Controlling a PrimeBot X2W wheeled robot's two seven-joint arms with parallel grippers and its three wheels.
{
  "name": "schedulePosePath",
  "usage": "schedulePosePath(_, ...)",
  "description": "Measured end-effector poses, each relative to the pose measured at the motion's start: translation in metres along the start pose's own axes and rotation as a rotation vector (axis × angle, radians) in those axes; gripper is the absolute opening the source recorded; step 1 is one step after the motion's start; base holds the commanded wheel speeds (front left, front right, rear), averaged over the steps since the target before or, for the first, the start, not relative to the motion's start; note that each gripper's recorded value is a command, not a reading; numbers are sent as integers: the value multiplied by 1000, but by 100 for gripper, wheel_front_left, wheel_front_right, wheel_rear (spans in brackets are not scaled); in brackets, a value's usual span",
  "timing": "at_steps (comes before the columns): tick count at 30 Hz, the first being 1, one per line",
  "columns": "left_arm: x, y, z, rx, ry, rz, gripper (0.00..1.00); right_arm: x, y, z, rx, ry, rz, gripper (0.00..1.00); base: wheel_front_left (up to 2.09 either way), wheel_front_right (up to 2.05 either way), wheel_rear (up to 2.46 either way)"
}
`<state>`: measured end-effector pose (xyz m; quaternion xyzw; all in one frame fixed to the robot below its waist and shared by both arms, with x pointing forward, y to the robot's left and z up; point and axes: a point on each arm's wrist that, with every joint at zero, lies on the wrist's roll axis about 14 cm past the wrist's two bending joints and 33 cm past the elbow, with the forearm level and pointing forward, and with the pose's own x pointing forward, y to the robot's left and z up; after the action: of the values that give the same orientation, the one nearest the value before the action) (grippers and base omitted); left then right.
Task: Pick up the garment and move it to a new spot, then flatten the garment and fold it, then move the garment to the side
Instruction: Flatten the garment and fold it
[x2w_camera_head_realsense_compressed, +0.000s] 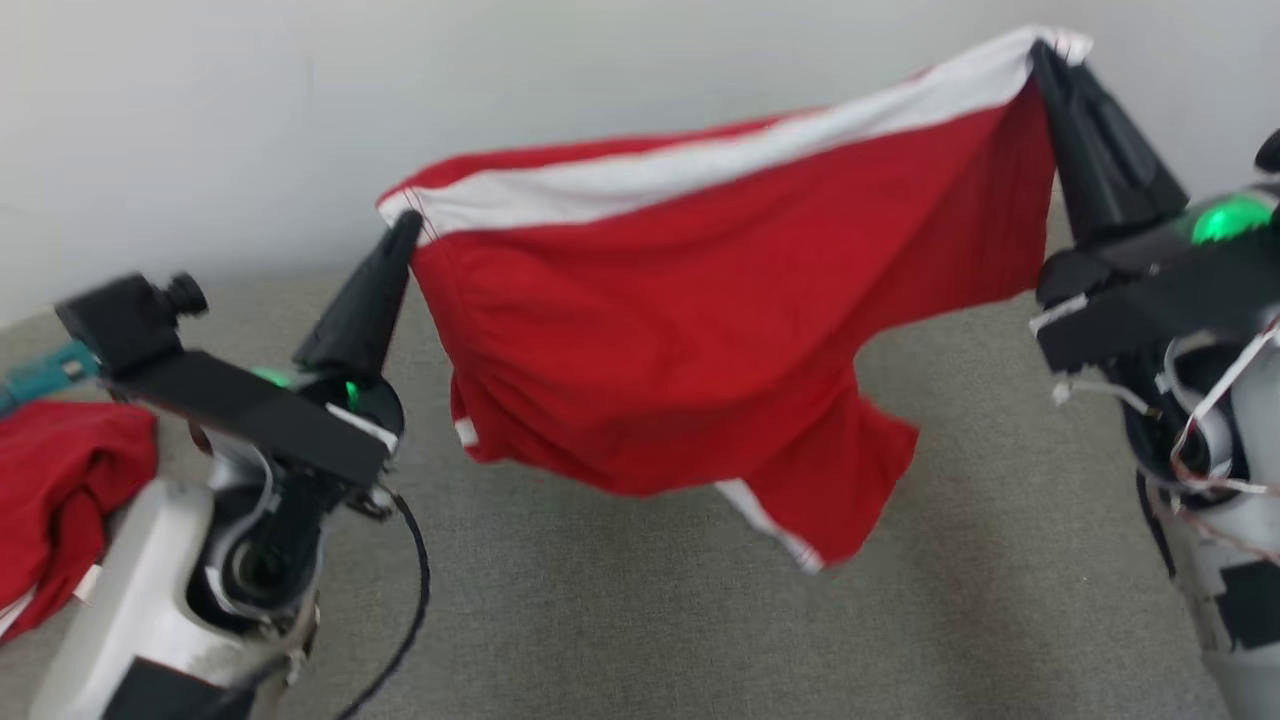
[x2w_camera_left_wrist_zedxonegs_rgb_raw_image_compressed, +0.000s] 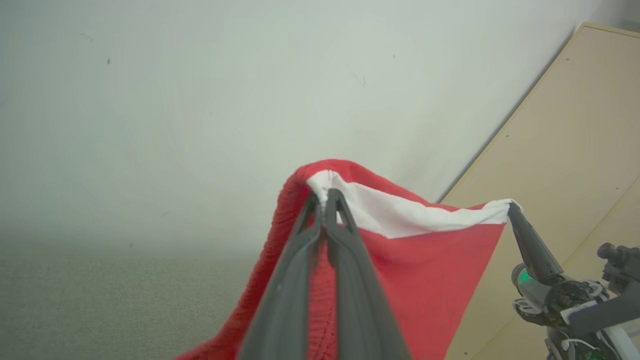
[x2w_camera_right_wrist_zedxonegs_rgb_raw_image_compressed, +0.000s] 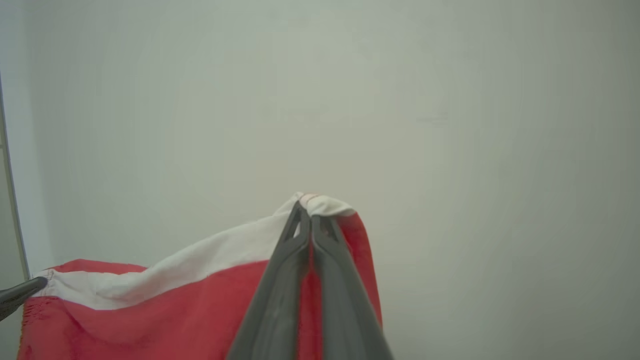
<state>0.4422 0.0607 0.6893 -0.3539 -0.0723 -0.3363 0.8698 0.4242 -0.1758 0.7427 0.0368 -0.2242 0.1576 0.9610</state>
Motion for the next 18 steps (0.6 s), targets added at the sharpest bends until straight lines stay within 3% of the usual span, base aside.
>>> schedulePosePath(9, 48, 20, 36, -35, -89, 8, 0, 38, -20, -22, -75, 89, -6, 0, 0, 0, 0)
schedulePosePath(18, 105, 73, 43, -2, -144, 54, 0, 91, -32, -74, -205, 169, 49, 0, 0, 0, 0)
